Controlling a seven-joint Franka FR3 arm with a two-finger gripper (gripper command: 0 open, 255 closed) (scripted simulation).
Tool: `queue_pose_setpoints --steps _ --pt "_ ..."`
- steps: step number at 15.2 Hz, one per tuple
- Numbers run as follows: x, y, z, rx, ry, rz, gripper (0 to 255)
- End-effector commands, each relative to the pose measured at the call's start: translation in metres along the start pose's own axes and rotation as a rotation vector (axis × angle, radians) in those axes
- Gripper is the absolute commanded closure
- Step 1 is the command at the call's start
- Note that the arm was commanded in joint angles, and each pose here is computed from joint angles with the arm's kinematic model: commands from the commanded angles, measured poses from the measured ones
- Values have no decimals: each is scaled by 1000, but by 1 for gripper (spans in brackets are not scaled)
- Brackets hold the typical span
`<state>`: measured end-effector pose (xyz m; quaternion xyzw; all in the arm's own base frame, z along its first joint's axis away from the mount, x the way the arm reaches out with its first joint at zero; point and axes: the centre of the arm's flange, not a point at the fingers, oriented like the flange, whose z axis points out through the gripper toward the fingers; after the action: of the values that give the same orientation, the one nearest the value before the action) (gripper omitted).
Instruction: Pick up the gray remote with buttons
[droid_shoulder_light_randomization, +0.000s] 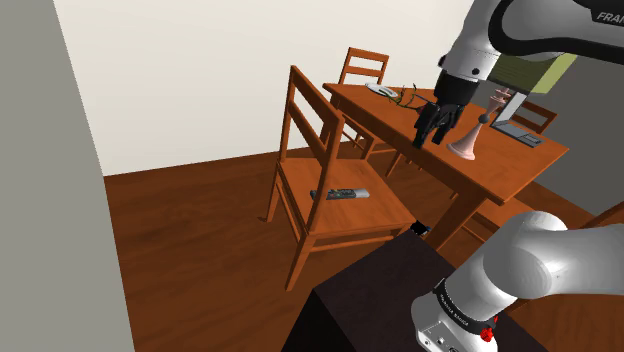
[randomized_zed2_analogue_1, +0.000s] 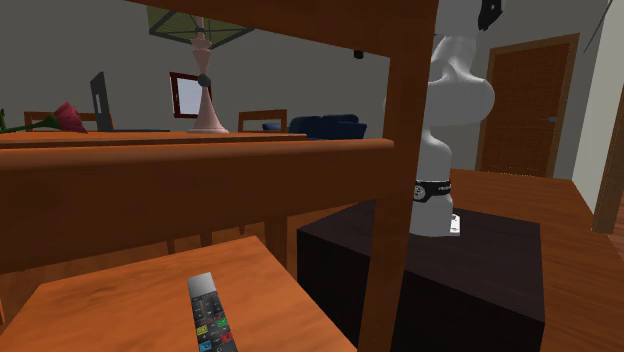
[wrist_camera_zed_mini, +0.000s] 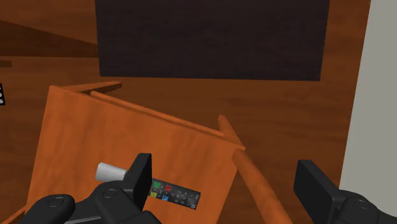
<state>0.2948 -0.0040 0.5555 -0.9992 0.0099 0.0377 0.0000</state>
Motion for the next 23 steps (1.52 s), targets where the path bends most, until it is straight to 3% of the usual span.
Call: queue_pose_setpoints --steps 1,11,23 --pt "0 0 0 0 0 0 0" --pt "50 63 101 -25 17 -318 0" --pt "135 116 218 -55 38 -700 0"
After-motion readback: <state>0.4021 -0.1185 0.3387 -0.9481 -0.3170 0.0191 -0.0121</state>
